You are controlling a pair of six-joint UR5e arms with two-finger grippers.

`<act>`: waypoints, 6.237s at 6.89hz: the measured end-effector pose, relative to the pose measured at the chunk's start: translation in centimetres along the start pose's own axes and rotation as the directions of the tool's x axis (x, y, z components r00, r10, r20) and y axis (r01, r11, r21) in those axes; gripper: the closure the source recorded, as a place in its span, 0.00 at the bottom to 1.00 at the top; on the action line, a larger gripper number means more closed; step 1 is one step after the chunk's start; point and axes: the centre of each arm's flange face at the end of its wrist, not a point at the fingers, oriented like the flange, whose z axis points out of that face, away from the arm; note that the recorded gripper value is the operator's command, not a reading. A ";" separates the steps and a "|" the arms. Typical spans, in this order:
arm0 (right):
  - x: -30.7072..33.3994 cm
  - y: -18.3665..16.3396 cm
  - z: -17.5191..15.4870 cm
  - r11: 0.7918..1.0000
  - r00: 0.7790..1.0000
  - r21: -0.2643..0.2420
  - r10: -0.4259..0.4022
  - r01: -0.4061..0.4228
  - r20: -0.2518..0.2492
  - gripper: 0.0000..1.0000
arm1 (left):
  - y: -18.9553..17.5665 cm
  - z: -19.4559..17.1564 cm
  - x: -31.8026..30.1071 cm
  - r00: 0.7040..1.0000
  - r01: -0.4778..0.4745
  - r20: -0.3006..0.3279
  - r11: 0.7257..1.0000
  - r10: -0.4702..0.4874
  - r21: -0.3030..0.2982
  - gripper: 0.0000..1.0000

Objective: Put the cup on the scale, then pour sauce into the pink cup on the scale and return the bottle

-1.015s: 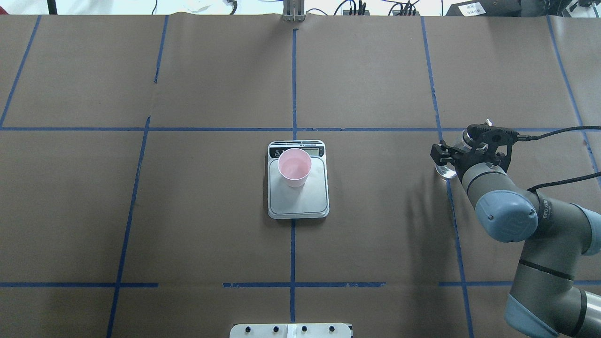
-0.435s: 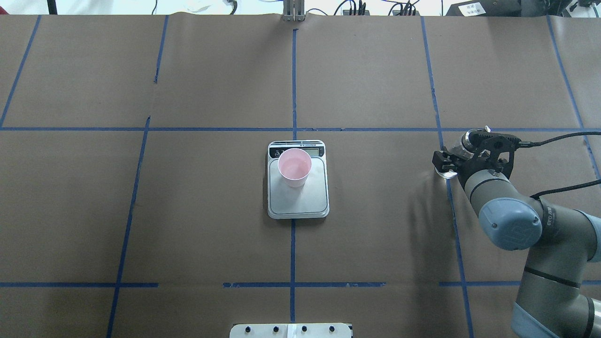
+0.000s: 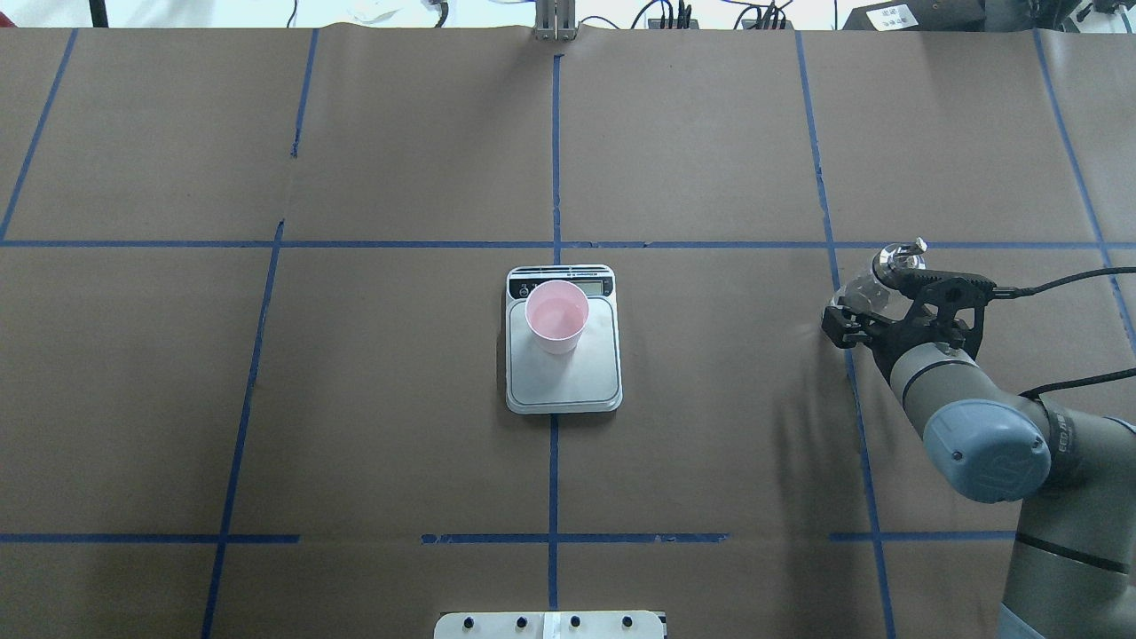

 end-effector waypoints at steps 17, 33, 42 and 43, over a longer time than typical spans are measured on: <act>13.7 -35.3 -6.2 0.768 0.949 -0.561 -0.285 0.310 0.136 0.00 | 0.4 -0.3 0.9 0.998 -0.003 -0.069 1.000 0.005 0.023 0.00; 44.8 -21.1 6.3 0.679 0.957 -0.676 -0.164 0.286 0.240 0.00 | 12.6 7.4 -1.7 0.953 0.210 -0.163 0.942 -0.257 -0.261 0.00; 44.6 -21.4 6.3 0.696 0.979 -0.689 -0.110 0.201 0.174 0.00 | 12.6 7.6 -1.4 0.878 0.397 -0.159 0.873 -0.451 -0.284 0.00; 44.6 -21.5 6.3 0.697 0.979 -0.689 -0.112 0.201 0.172 0.00 | 12.5 7.6 -1.4 0.879 0.395 -0.160 0.875 -0.448 -0.281 0.00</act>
